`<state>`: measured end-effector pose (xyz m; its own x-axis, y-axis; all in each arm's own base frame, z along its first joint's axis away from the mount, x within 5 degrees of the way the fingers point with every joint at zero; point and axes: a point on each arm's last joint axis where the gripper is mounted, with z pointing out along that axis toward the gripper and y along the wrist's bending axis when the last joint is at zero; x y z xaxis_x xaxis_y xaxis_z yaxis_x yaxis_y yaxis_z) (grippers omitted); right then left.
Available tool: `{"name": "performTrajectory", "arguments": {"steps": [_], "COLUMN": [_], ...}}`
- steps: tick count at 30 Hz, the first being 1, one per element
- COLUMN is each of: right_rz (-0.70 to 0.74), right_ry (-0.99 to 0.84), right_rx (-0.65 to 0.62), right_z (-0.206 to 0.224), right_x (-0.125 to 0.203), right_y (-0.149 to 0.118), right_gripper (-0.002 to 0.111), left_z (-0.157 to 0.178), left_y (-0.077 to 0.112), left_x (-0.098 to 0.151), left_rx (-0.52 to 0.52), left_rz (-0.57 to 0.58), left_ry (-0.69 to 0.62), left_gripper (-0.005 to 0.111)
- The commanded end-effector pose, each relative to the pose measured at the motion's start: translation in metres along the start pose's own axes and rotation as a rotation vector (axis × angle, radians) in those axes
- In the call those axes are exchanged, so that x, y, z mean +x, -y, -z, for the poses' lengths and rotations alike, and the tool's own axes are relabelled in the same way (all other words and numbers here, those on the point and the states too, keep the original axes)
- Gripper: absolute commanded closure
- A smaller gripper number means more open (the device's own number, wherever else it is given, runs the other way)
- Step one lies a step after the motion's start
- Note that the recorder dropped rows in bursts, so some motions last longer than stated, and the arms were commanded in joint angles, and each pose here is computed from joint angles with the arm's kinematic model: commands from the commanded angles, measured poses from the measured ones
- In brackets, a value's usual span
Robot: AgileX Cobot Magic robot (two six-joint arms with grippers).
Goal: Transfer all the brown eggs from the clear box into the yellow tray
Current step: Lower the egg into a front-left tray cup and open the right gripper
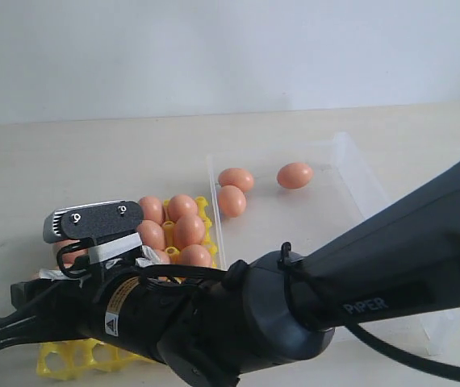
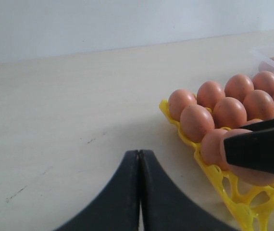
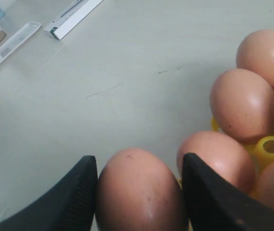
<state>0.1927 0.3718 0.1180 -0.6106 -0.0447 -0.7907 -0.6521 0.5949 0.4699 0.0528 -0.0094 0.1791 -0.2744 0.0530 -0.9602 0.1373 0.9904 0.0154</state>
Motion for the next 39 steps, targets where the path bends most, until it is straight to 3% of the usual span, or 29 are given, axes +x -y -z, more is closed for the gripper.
{"name": "performTrajectory", "arguments": {"steps": [1,7,13,15,39], "right_rz": [0.007,0.007,0.003,-0.006,-0.006], "right_ry": [0.024,-0.004,-0.006,-0.003,0.003], "right_rx": [-0.025,-0.009,-0.005,0.0,0.003], "right_z": [-0.0005,-0.0023,-0.0026,-0.0026,-0.0019], "right_x": [-0.0026,0.0028,0.0035,0.0033,0.0015], "right_y": [-0.0043,-0.0011,-0.0004,0.0,-0.0005], "right_gripper": [0.108,0.107,0.069,0.062,0.051], "left_z": [0.0009,0.0009,0.0009,0.0009,0.0009], "left_y": [0.0001,0.0001,0.0001,0.0001,0.0001], "left_x": [-0.0023,-0.0023,-0.0023,-0.0023,-0.0023], "left_rx": [0.002,0.002,0.002,0.002,0.002], "left_rz": [0.002,0.002,0.002,0.002,0.002], "left_ry": [0.019,0.019,0.019,0.019,0.019], "left_gripper": [0.107,0.107,0.107,0.107,0.107]}}
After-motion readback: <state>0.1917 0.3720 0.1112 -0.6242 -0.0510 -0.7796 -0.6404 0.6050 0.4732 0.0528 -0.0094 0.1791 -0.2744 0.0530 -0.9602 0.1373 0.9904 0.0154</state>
